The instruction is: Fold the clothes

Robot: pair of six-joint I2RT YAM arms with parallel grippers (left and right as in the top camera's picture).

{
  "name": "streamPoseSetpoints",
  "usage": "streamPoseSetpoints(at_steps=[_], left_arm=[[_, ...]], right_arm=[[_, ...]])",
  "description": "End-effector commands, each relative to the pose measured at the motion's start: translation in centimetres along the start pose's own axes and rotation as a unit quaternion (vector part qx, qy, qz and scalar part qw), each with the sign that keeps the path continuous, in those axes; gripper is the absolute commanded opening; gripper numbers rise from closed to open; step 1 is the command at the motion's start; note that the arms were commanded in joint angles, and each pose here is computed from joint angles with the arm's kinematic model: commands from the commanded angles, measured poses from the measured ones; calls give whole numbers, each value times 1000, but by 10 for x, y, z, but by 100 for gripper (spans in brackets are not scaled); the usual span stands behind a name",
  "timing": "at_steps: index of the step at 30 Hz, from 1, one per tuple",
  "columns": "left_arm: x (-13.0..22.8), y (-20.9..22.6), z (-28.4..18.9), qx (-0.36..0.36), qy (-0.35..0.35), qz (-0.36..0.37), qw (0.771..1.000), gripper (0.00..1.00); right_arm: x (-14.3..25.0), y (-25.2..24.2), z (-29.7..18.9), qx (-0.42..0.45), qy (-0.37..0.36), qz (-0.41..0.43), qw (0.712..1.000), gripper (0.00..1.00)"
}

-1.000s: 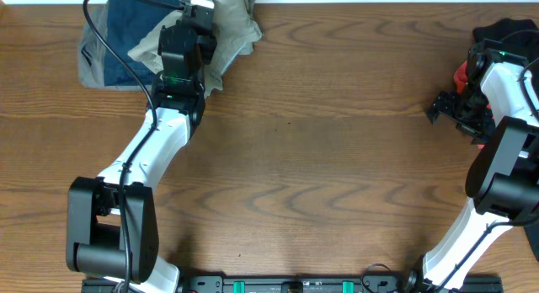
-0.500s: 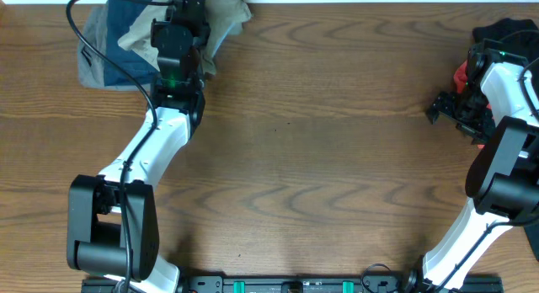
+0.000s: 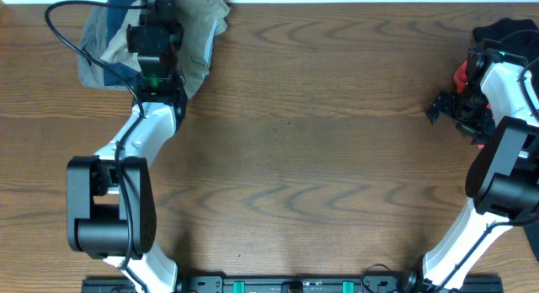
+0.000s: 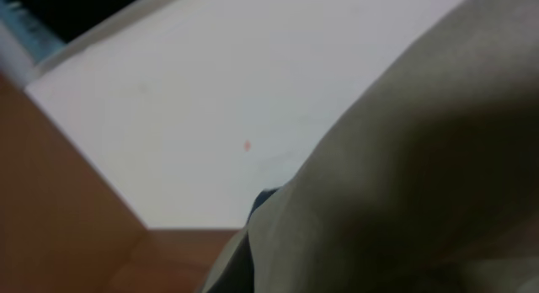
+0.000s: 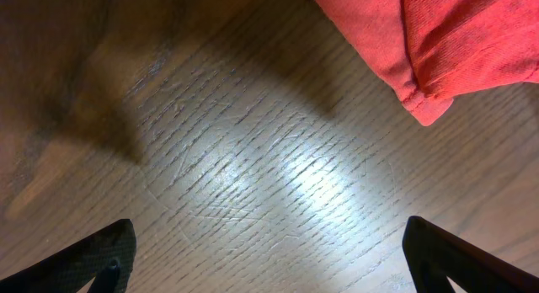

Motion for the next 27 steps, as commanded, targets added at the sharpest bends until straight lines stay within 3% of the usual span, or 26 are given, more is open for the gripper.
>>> streamPoseSetpoints(at_steps=[1,15,27], left_arm=[[-18,25,16,-61,-21,-14,998,6],[11,50,46,-95,6,-8,995,6],[68,59,67,-103,61,9,993,8]], right_arm=[[-4,-1,-3,2,-8,2,1000,99],[-4,-1,-3,2,-8,2,1000,99],[-4,-1,-3,2,-8,2,1000,99]])
Point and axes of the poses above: each gripper's point midway between its finger pads, its own z axis out along the fingers, its own y axis along the line the jaws close on, x = y × z, the point moved 9 cm from there along -z, back along the fingers, and after that the axes turned 1 degree about -z, right-handed, at the moved point
